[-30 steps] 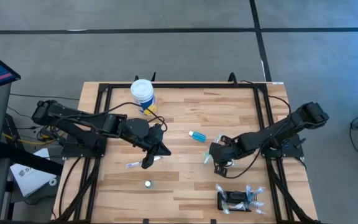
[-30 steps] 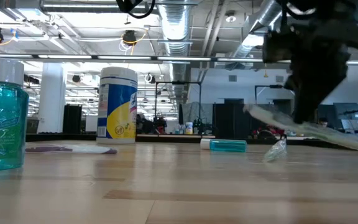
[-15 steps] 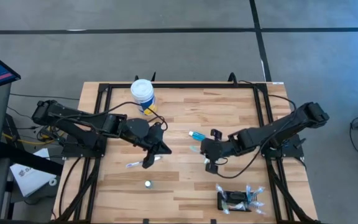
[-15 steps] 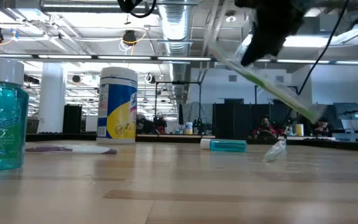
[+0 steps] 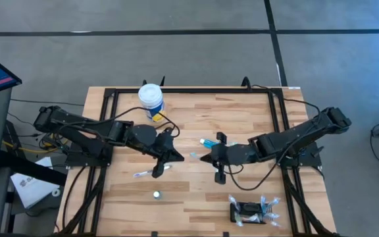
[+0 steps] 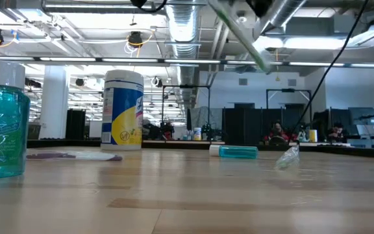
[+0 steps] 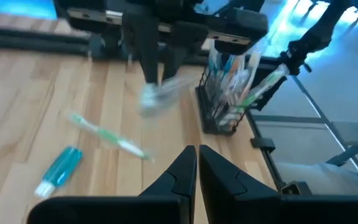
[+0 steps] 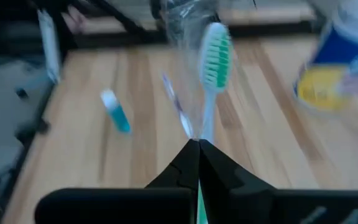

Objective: Pick & Place toothbrushing station
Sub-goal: Put the right green toothbrush into the wire organizer

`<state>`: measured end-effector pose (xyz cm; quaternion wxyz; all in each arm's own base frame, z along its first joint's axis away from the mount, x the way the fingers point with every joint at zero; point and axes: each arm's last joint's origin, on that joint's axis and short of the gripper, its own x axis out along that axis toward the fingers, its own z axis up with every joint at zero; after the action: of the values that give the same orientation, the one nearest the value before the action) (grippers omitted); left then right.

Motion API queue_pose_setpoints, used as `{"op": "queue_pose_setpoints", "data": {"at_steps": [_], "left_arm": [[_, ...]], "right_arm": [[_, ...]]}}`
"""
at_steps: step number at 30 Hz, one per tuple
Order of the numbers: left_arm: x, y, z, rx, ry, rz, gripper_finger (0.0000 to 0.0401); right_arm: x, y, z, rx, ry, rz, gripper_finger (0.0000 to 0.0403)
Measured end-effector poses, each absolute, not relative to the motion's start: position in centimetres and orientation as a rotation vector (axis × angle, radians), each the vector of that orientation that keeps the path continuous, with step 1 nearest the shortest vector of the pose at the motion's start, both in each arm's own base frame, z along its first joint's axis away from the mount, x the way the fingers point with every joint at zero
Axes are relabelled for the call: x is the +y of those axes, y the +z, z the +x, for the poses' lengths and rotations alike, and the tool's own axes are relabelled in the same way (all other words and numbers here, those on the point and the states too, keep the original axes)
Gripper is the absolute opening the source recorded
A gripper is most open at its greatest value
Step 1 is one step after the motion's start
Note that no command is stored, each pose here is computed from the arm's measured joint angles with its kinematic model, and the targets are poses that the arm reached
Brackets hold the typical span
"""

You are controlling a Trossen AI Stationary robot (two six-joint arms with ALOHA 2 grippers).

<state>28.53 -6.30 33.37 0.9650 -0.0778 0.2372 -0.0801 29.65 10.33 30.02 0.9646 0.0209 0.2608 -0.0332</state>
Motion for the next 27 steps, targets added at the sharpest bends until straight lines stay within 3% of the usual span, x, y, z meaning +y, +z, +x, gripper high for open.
{"op": "queue_pose_setpoints", "data": {"at_steps": [15, 27], "left_arm": [[-7.2, 34.6, 29.4, 0.296, -0.206, -0.065, 0.0014], [-7.7, 33.1, 31.4, 0.280, -0.204, -0.007, 0.0076]], "right_arm": [[11.8, 32.1, 30.1, 0.310, 0.024, -0.030, 0.0000], [11.8, 32.4, 30.2, 0.275, 0.031, -0.044, 0.0000]]}}
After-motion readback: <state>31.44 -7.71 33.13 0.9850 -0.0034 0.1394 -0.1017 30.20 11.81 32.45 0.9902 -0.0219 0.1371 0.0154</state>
